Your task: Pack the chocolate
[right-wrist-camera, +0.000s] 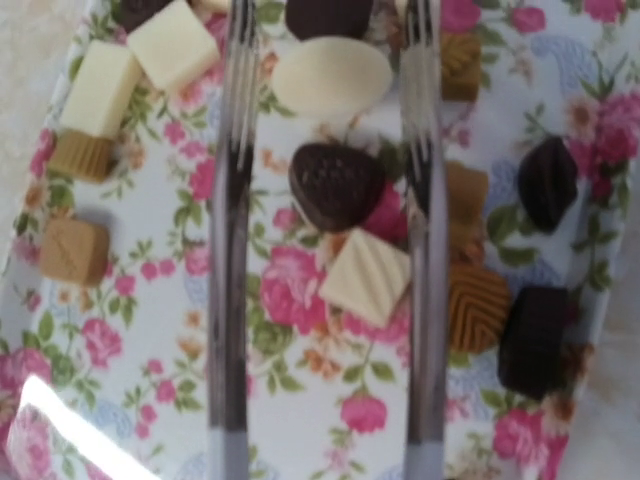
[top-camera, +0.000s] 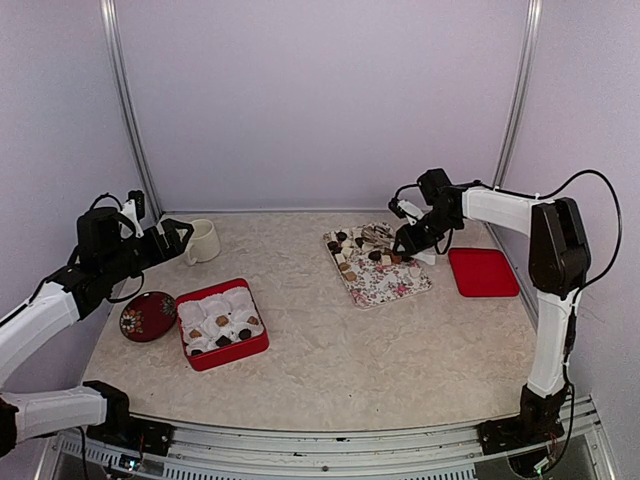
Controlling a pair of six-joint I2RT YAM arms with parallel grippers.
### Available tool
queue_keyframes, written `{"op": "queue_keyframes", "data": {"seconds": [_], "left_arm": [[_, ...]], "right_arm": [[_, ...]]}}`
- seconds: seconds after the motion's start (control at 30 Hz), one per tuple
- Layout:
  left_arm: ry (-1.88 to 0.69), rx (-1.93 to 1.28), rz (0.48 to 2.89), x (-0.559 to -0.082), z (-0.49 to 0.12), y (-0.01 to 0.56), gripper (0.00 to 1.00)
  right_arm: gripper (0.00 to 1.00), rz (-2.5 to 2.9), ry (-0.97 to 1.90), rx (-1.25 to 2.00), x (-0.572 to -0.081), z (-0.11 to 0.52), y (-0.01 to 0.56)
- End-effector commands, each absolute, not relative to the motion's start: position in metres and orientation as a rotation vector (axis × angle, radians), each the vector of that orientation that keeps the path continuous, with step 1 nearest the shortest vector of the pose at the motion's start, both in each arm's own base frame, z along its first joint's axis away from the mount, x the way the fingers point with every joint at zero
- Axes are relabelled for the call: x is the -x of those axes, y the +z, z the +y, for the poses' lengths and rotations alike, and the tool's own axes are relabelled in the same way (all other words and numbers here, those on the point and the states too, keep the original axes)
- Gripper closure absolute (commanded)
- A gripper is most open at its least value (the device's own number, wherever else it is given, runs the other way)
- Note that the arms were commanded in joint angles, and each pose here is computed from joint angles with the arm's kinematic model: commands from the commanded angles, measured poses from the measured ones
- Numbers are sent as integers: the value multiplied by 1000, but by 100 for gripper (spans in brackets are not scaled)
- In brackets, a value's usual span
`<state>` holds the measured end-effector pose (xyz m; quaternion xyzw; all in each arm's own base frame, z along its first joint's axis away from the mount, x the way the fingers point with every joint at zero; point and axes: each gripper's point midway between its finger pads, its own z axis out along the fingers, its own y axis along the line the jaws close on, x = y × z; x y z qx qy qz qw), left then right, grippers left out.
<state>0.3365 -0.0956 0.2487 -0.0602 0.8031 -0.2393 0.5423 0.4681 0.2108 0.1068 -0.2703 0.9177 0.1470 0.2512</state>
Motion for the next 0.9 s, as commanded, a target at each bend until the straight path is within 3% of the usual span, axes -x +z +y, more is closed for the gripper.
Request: {"op": "queue_keyframes", "data": {"seconds": [0.0, 0.87], "left_arm": [[-547, 130, 1886, -338, -95, 258, 1], [-538, 134, 1889, -339, -93, 256, 1]], "right_arm": [[56, 2513, 429, 756, -472, 213, 101], [57, 2547, 430, 790, -481, 226, 84]]}}
